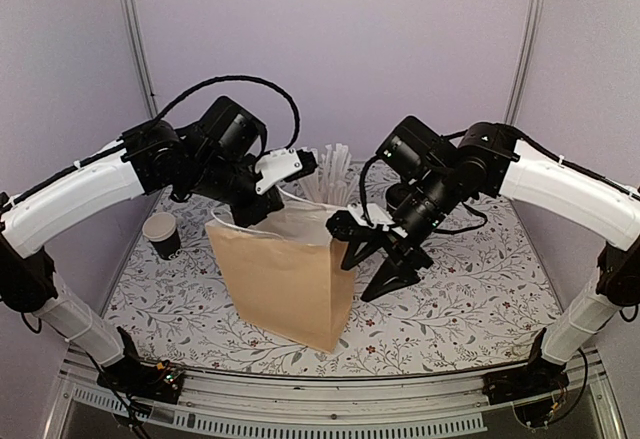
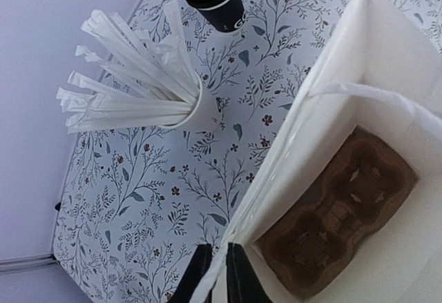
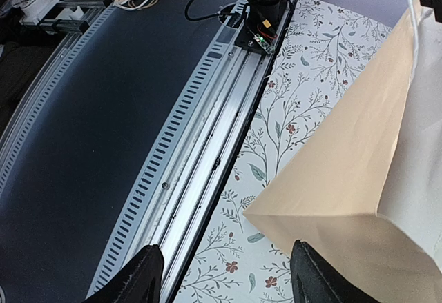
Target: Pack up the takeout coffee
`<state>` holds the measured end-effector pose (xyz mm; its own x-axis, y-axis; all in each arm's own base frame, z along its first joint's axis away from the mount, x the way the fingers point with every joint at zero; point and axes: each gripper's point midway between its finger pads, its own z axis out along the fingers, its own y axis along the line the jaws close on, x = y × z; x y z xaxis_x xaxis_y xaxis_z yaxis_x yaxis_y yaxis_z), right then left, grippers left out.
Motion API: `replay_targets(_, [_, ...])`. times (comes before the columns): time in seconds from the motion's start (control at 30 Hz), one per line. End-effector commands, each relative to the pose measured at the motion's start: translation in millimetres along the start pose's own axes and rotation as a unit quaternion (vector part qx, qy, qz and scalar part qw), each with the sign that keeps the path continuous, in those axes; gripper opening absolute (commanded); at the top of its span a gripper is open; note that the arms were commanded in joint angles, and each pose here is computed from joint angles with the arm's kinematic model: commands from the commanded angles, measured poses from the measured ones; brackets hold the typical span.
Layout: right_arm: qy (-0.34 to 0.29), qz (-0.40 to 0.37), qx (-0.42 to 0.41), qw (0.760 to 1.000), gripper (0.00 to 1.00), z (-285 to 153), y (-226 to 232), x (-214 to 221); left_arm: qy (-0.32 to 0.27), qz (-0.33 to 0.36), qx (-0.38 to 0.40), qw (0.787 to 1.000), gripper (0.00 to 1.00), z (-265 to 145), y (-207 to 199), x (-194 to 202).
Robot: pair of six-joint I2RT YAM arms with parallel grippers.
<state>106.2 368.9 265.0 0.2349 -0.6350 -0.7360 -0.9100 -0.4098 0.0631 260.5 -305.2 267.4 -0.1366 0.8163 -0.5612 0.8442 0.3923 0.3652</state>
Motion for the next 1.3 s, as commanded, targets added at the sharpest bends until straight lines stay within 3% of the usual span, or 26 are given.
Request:
replay_targets(0.0, [0.002,-0.007,0.018,1.000,0.66,-7.0,1.1,0.8,-0.012,0.003,0.030,0.999,0.09,-8.3,-15.1,-3.9])
replay_targets(0.13, [0.010,-0.005,0.032,0.999,0.66,-8.2,-0.8,7.1,-0.021,-0.012,0.041,0.999,0.03,-19.5,-18.8,-7.4])
replay_targets(0.37, [-0.005,0.007,0.072,0.997,0.66,-38.7,-9.4,11.4,-0.039,-0.046,0.055,0.997,0.01,-31.6,-23.2,-12.4])
replay_targets(0.4, [-0.007,0.011,0.077,0.997,0.66,-42.6,-11.5,14.6,-0.040,-0.051,0.055,0.996,0.05,-30.6,-23.2,-12.8])
replay_targets(0.5, [-0.007,0.022,0.101,0.995,0.66,-51.2,-20.2,28.6,-0.031,-0.053,0.038,0.997,0.33,-23.0,-19.5,-8.4])
replay_targets(0.63, [-0.011,0.037,0.106,0.994,0.66,-54.7,-23.8,38.4,-0.021,-0.043,-0.005,0.999,0.48,-14.5,-5.4,-3.7])
replay_targets(0.87, [-0.015,0.049,0.112,0.992,0.66,-58.2,-24.9,45.2,-0.026,-0.037,-0.005,0.999,0.50,-2.0,1.5,-11.9])
replay_targets(1.03, [-0.012,0.053,0.117,0.992,0.66,-58.4,-24.4,50.8,-0.048,-0.053,0.018,0.997,0.48,-25.5,-0.2,-23.3])
replay_targets(1.27, [-0.016,0.054,0.118,0.991,0.66,-57.8,-25.5,53.0,-0.055,-0.069,0.031,0.996,0.59,-32.5,6.9,-10.5])
